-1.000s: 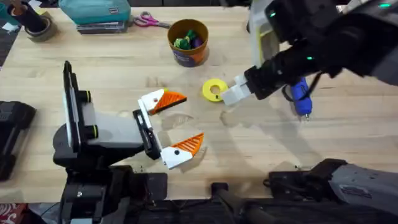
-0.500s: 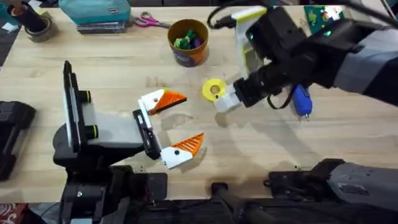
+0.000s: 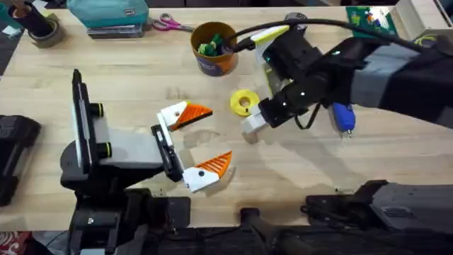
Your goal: Pick up the gripper from the table and insert it into the empty holder that is missing its gripper. Then pick up a screw, insert it into the mounting hole, and use the screwdriver to tighten it. Finally, clean up the table by picking up the vegetable and placing it into the bucket.
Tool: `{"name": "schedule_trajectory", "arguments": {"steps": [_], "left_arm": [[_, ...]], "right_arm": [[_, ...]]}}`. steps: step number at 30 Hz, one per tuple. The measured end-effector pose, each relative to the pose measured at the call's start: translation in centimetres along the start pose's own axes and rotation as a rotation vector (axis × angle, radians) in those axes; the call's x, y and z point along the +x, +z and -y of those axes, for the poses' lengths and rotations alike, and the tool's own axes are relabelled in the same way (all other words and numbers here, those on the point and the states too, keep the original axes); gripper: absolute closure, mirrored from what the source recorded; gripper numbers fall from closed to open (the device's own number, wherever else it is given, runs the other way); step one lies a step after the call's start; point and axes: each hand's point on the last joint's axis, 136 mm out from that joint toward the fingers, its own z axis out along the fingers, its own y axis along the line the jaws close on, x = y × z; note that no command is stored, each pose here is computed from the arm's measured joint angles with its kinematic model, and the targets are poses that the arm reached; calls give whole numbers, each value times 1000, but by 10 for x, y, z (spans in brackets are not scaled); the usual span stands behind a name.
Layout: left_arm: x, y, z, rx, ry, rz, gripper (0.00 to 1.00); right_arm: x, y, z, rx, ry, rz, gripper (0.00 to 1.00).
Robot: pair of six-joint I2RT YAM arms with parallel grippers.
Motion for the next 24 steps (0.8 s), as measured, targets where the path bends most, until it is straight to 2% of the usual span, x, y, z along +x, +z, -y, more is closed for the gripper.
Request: {"name": "schedule_trajectory", "arguments": {"steps": [3,12,24], "left_arm": [[0,0,0,0,0,0,15],[0,0,0,0,0,0,15],[0,0,0,0,0,0,15]], "right_arm": [[-1,6,-2,6,-1,-20,5],[-31,6,-12,4,45,-4,6],[-31,10,-12,41,134,-16,66]]}}
